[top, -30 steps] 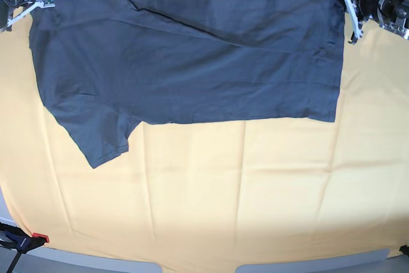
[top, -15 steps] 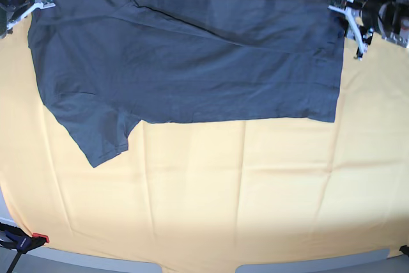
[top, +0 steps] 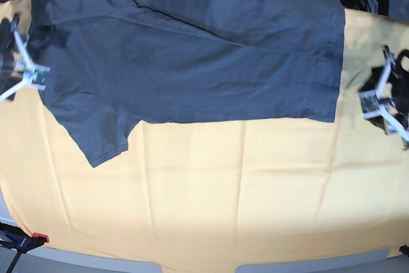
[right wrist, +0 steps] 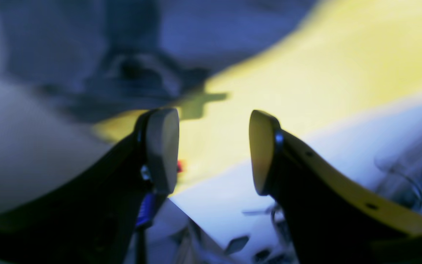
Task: Fold the T-shirt properly
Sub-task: 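Release the shirt and move both grippers to its opposite long edge, then grasp the sleeve and hem corner of that edge with both grippers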
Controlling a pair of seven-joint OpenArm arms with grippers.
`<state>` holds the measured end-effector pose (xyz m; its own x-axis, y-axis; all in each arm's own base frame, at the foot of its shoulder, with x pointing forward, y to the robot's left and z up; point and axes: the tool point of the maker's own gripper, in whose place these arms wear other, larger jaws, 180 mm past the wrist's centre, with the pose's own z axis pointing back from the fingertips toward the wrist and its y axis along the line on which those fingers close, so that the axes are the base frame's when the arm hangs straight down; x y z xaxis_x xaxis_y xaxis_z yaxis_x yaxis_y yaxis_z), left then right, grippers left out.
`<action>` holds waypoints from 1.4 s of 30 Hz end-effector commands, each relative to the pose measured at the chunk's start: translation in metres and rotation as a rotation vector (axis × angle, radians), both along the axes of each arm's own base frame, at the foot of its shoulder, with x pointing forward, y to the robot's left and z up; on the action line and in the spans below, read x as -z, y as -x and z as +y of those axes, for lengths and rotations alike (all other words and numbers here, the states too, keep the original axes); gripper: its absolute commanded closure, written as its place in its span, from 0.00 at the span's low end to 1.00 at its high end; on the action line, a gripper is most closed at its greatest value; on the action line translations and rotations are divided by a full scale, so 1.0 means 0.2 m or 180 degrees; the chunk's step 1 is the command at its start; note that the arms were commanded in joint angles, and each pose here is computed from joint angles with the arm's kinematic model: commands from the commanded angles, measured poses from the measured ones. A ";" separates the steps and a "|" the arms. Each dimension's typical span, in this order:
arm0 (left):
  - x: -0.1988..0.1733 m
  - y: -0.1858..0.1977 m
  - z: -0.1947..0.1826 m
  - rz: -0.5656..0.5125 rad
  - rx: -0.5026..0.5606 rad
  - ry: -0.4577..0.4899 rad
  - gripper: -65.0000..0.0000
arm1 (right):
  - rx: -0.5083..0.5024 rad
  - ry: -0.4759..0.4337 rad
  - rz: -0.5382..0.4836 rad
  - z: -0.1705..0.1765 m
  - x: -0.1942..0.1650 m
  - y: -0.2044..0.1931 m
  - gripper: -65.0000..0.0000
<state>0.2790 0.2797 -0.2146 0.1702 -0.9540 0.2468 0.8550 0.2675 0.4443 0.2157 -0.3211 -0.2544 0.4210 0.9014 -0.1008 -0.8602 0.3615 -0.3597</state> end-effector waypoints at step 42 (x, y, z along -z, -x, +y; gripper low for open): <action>0.64 -0.34 -0.12 0.1932 -0.2310 0.2937 1.00 | 0.1649 -0.0616 -0.1456 -0.31 0.11 -0.44 0.49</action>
<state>0.3383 0.2506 -0.3535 0.8952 -0.1198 0.4293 0.3696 0.7378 -0.5649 0.2943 -0.3737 -0.2962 0.7732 0.5494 0.3167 -0.3631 0.7930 -0.4892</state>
